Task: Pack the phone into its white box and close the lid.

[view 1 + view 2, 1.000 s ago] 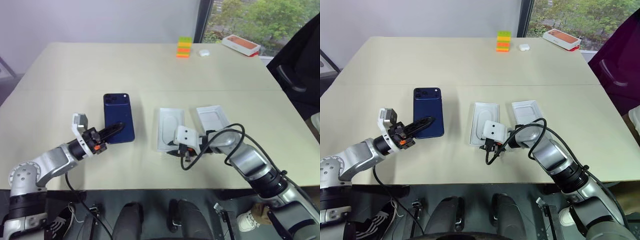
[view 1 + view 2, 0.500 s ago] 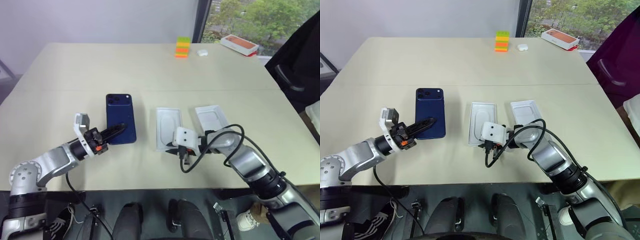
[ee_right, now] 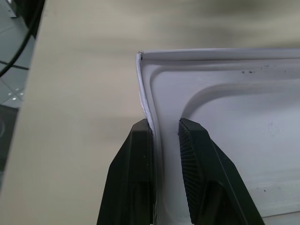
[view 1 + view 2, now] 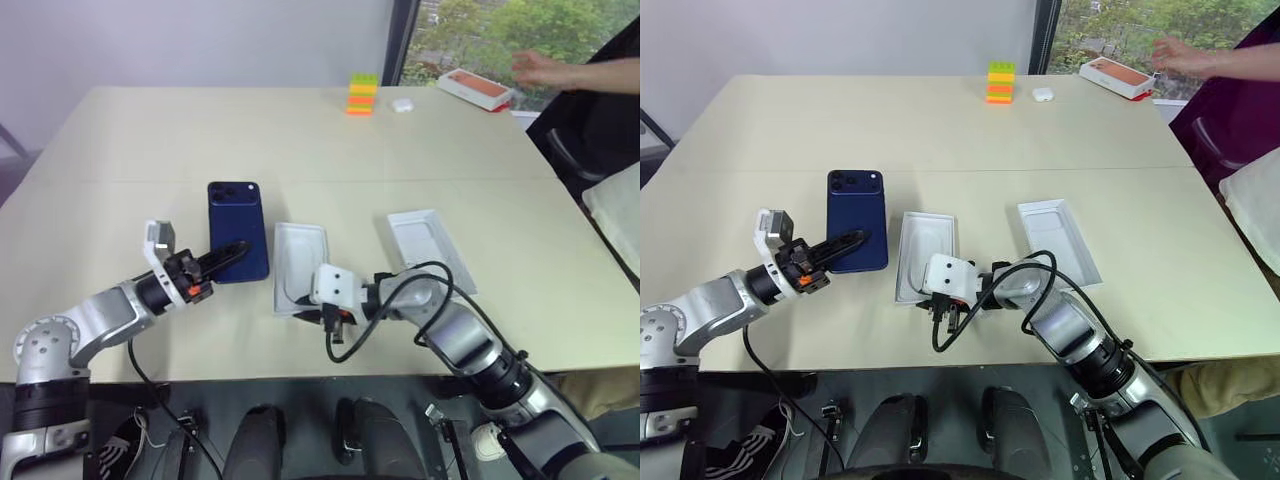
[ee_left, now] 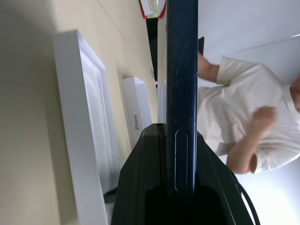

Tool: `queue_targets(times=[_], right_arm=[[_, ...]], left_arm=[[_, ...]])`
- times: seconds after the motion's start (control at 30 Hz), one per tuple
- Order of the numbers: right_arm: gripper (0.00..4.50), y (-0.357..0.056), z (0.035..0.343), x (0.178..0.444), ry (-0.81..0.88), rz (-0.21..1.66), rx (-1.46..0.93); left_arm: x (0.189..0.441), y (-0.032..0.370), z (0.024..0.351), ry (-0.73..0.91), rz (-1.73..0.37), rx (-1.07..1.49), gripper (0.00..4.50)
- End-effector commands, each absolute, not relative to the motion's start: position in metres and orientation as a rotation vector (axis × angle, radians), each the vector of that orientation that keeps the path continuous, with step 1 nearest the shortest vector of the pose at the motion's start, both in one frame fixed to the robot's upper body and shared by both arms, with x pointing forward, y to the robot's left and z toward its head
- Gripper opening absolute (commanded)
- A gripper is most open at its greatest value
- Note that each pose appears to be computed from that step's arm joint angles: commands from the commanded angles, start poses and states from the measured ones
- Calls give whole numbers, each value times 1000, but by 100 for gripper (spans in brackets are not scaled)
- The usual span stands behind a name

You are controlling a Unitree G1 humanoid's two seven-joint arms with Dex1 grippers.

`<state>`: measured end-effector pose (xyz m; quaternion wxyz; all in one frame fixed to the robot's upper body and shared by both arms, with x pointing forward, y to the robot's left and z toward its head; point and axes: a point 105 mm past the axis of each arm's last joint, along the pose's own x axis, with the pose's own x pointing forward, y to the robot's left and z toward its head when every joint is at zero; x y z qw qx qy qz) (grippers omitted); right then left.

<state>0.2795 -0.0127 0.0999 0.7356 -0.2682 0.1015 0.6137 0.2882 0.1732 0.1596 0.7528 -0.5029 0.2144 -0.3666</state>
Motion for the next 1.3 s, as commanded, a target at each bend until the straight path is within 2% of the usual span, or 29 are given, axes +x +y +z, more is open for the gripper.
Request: queue_targets(times=[0.03, 0.2, 0.37, 0.47, 0.6, 0.77, 1.03, 1.27, 1.3], right_arm=[[139, -10, 100, 281, 227, 1341, -578], [375, -14, 110, 278, 204, 1360, -552], [375, -26, 137, 279, 133, 1380, -470], [375, -57, 160, 286, 99, 1356, -377], [375, -92, 158, 296, 134, 1297, -419], [375, -117, 146, 301, 192, 1244, -463], [375, -112, 160, 305, 82, 1221, -384], [375, -107, 156, 307, 74, 1221, -404], [380, -105, 157, 307, 72, 1222, -403]], left_arm=[[284, 171, 174, 420, -858, -1098, 0], [282, 170, 170, 441, -855, -1098, 0], [281, 165, 165, 467, -866, -1099, 0], [280, 149, 158, 516, -897, -1083, 0], [285, 139, 144, 577, -886, -1057, 0], [291, 130, 125, 667, -861, -1010, 0], [300, 117, 113, 705, -848, -997, 0], [303, 113, 108, 716, -838, -1004, 0], [304, 112, 109, 713, -837, -1007, 48]])
